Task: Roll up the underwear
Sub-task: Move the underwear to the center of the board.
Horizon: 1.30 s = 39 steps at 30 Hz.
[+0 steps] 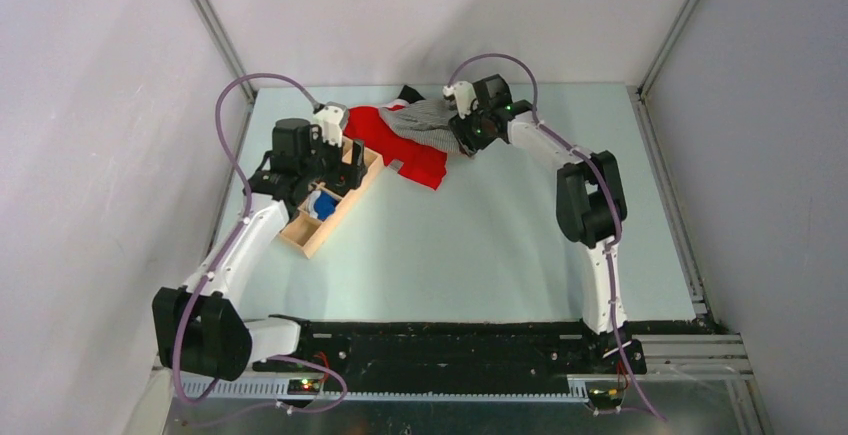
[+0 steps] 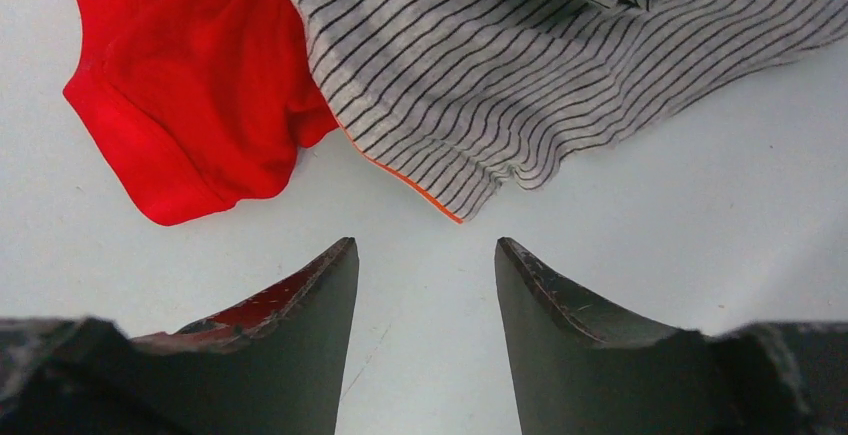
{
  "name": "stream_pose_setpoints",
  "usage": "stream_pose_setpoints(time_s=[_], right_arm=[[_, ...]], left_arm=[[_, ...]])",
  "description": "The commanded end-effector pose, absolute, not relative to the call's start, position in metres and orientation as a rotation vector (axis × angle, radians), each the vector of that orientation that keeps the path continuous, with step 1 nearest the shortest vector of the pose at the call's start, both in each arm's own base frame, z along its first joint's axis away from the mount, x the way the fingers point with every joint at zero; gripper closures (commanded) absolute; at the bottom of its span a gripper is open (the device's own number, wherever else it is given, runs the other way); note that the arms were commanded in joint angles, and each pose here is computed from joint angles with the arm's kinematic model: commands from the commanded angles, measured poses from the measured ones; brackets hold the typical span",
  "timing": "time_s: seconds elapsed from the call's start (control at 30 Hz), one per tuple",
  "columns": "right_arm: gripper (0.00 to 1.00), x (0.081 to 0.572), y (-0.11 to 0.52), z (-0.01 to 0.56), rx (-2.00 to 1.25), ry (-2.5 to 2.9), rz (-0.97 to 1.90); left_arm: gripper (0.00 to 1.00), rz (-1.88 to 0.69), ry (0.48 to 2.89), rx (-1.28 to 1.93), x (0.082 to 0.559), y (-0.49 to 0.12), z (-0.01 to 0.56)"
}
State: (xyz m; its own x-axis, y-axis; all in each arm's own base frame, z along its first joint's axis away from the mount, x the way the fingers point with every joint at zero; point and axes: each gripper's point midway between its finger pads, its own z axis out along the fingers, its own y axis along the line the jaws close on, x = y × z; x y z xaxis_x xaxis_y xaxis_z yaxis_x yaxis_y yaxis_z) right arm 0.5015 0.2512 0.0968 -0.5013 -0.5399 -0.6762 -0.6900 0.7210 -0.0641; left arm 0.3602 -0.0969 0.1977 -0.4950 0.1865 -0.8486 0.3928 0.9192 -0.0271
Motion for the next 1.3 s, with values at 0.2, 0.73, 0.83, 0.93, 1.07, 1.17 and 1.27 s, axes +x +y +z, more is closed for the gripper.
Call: stream_pose_setpoints(time_s=[0.2, 0.73, 0.83, 0.93, 1.07, 1.17, 1.27], right_arm=[[0.47, 0.518, 0.274, 0.092, -1.048, 2.119, 0.115], [0.62, 0.555, 0.255, 0.053, -1.107, 2.04, -0.172], [0.8, 0.552, 0.261, 0.048, -1.157, 2.027, -0.177], [0.97, 0.538, 0.262, 0.057, -1.195, 2.036, -0.167], [1.0, 0.516, 0.256, 0.107, -1.159, 2.022, -0.118], [1.0, 0.493, 0.251, 0.17, -1.12, 1.982, -0.064], [1.0, 0.464, 0.251, 0.233, -1.082, 1.919, 0.006]], left_arm=[[0.01, -0.287, 2.035, 0.434, 0.362, -0.103, 0.215], [0.01, -0.329, 2.041, 0.4, 0.36, -0.107, 0.213], [0.01, -0.357, 2.05, 0.377, 0.363, -0.11, 0.212], [0.01, -0.385, 2.044, 0.363, 0.366, -0.114, 0.215], [0.01, -0.381, 2.038, 0.358, 0.377, -0.116, 0.217], [0.02, -0.371, 2.027, 0.376, 0.385, -0.116, 0.22], [0.05, -0.372, 2.024, 0.421, 0.391, -0.121, 0.219]])
